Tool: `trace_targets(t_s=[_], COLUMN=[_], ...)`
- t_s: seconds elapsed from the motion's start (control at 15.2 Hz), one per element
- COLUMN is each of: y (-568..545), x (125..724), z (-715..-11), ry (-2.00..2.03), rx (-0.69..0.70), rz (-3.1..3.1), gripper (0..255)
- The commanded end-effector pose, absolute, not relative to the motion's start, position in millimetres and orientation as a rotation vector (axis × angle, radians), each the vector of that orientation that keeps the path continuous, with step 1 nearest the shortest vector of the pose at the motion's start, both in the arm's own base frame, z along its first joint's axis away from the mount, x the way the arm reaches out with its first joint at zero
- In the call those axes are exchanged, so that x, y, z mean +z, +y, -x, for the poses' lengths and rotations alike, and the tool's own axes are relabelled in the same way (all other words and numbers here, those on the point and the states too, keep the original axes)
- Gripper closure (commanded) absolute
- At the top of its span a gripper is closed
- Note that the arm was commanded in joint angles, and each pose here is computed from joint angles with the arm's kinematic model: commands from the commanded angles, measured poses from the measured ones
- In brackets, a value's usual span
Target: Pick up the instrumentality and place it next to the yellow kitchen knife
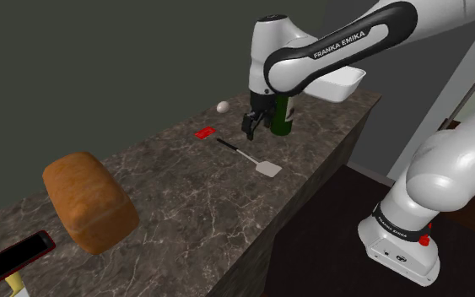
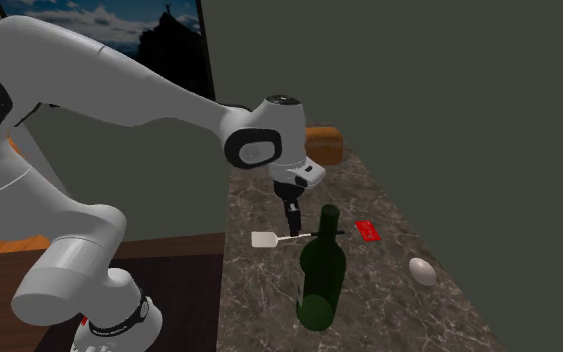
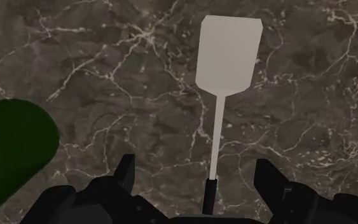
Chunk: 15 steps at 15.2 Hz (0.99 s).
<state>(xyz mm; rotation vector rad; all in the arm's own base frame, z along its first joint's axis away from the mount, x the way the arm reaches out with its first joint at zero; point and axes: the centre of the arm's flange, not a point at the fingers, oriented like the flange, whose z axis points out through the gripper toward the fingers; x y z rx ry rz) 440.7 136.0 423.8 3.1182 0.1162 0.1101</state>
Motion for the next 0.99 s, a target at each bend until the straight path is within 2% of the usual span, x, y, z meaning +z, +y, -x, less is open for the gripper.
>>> trace_targets(t_s=[0.0, 0.66, 0.92], y=[151.7, 169.1, 169.1], x=[404.6, 341.5, 338.5], z=[-452.8, -473.2, -473.4], ry=[0.104, 0.088, 0.088], rx=[0.109, 0.104, 0.104], rz=[-3.129, -3.141, -3.141], gripper=[0, 0, 0])
